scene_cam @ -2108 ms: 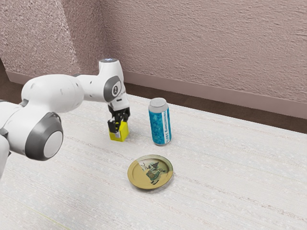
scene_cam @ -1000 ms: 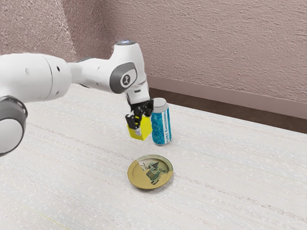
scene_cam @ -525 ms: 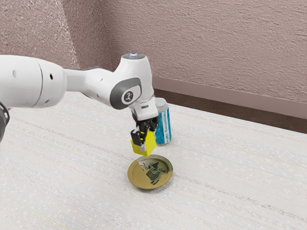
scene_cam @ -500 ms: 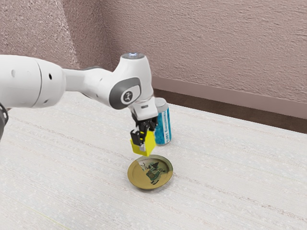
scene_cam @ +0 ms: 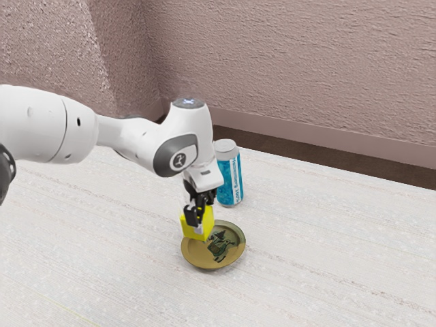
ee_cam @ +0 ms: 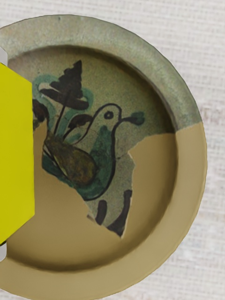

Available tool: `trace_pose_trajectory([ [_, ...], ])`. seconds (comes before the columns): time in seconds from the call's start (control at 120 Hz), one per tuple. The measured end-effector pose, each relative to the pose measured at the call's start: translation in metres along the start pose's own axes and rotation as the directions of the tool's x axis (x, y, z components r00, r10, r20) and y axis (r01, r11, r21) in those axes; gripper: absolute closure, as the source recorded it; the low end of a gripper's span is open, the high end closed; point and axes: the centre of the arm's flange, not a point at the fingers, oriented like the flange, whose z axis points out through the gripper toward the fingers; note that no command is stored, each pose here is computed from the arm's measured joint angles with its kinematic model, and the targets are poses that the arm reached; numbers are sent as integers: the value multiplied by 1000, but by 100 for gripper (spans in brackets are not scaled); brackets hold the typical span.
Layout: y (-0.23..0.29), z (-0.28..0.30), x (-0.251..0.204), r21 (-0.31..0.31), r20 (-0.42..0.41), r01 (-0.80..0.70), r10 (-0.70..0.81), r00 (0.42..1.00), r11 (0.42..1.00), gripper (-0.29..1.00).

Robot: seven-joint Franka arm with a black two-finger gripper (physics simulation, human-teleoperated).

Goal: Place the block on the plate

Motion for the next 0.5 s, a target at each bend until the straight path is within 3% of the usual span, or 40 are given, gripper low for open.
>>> trace_pose_trajectory([
  [0.158, -3, 12, 3, -1, 2, 21, -21, 1000, 1000, 32],
  [0.5, -3, 11, 4, 15, 19, 38, -38, 999, 999, 8],
])
